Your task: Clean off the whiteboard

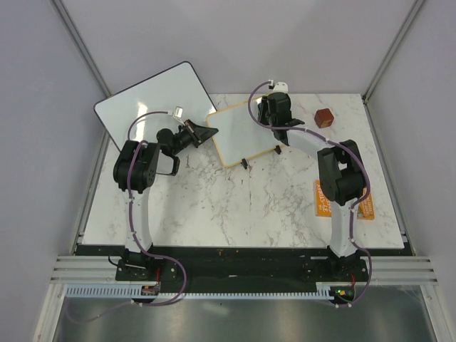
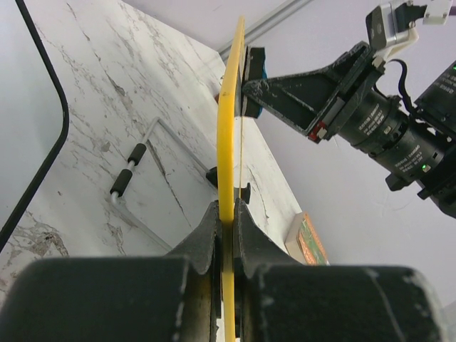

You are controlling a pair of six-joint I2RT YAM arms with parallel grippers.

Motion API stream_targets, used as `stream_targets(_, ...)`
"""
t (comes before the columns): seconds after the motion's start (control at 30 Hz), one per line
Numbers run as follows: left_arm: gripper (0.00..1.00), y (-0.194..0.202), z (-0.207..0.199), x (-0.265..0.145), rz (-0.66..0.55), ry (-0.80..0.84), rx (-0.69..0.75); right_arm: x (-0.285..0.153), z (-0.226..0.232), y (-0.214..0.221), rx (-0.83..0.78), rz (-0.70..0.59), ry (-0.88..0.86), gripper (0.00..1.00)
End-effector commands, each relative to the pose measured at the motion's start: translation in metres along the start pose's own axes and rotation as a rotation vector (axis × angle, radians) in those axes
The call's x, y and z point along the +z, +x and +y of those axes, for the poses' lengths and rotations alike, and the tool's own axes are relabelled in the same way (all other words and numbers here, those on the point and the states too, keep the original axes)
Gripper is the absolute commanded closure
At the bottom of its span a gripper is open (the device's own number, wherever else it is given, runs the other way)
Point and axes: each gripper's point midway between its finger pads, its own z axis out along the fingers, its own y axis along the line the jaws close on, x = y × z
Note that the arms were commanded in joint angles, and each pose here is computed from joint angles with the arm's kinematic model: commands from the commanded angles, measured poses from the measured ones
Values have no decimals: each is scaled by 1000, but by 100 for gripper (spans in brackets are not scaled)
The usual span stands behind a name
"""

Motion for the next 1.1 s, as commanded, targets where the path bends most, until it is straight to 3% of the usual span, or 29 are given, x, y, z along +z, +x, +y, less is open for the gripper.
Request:
stream_targets(0.0,98,17,-41,0,85,148,124,-23,15,60,-46,157,-38,100)
stream_targets(0.43,96,17,-44,-1,93,152,129,-90,22,31,-12,107,-88,100)
stream_targets(0.47,93,17,-45,-2,87,153,138,-94,24,32,-11,108,-94,100)
stream_targets(0.57,75,17,-44,-7,69,128,144,-105,24,40,-7,122,-102,100)
stream_targets(0.6,65,18,-43,-8,67,122,148,-107,24,42,-8,126,-106,100)
stream_targets(0.7,50,16,-42,-10,61,97,152,-116,26,53,-15,158,-112,100)
stream_targets(0.9,38,15,-44,-13,50,75,170,-143,26,76,-31,244,-128,99)
stream_targets(1.07,27,18,-44,-27,49,26,170,-178,27,107,-46,312,-172,74)
